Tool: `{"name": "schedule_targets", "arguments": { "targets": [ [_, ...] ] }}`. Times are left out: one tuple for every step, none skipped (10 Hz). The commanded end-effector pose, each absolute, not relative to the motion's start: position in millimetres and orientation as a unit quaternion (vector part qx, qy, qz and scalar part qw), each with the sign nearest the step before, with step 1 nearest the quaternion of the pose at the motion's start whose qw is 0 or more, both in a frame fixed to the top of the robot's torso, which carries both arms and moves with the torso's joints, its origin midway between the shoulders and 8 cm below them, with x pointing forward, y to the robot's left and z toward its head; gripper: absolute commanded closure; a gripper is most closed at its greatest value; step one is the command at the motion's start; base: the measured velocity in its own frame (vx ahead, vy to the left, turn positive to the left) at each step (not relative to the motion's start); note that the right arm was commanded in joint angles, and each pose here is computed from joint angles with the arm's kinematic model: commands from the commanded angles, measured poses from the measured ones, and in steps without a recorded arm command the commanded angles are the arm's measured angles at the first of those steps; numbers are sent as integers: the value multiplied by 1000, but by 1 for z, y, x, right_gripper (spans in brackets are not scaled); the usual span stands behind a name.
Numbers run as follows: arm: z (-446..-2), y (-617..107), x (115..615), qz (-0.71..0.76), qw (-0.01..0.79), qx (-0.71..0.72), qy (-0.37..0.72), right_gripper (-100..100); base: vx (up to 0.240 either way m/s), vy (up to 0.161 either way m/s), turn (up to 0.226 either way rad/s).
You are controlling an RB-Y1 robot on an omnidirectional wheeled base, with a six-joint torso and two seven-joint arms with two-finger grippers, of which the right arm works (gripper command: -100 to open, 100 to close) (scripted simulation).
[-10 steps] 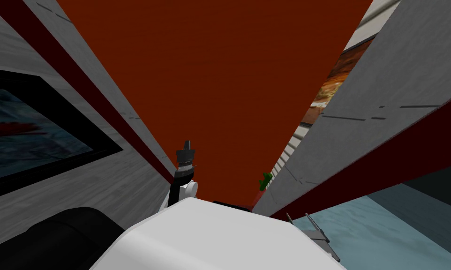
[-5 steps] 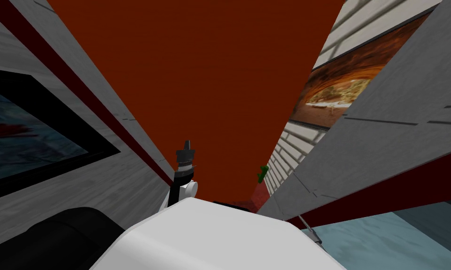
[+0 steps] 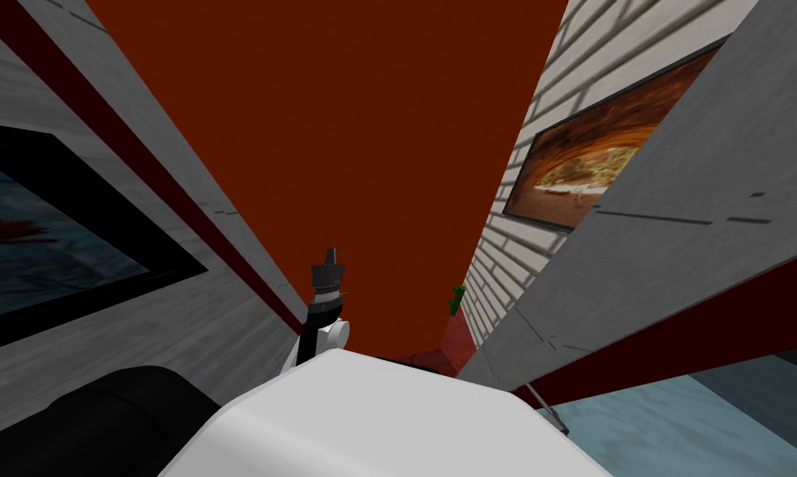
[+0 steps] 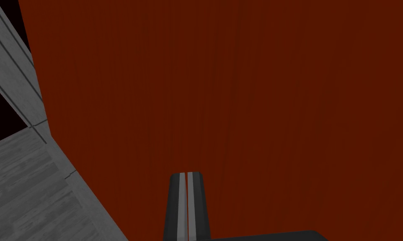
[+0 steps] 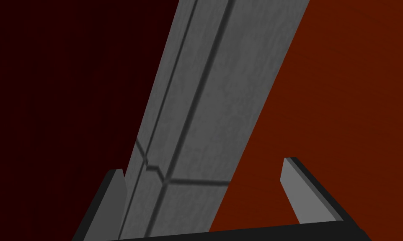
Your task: Push the door open
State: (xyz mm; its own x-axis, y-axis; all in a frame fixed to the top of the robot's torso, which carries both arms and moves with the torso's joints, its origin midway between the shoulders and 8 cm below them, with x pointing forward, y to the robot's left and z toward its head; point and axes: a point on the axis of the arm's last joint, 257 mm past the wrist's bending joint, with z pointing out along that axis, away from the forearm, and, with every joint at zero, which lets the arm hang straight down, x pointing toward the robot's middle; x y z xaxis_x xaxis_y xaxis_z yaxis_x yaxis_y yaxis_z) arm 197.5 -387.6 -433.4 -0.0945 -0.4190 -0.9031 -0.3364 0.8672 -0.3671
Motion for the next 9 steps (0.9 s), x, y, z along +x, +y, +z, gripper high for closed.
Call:
{"name": "schedule_targets", "arguments": {
  "targets": [
    [-442,-357,197,-6,623,-266,735,-100,34,-3,25],
    [-442,-357,197,-6,623,-266,735,-100,9,-5,13],
    [-442,-357,197,-6,623,-266,735,-100,-3,-2,-21],
    [-442,-357,197,-6,623,-266,735,-100,-4,-2,-28],
    [-442,-357,197,-6,623,-266,735,-100,6,-14,10],
    [-442,-357,197,-6,623,-266,735,-100,5,-14,12],
    [-442,-357,197,-6,623,-266,735,-100,-1,4,-14],
    [-442,-357,197,-6,623,-266,735,-100,-7,5,-8],
    [-442,-357,197,-6,623,-266,735,-100,3,12,19]
  ]
}}
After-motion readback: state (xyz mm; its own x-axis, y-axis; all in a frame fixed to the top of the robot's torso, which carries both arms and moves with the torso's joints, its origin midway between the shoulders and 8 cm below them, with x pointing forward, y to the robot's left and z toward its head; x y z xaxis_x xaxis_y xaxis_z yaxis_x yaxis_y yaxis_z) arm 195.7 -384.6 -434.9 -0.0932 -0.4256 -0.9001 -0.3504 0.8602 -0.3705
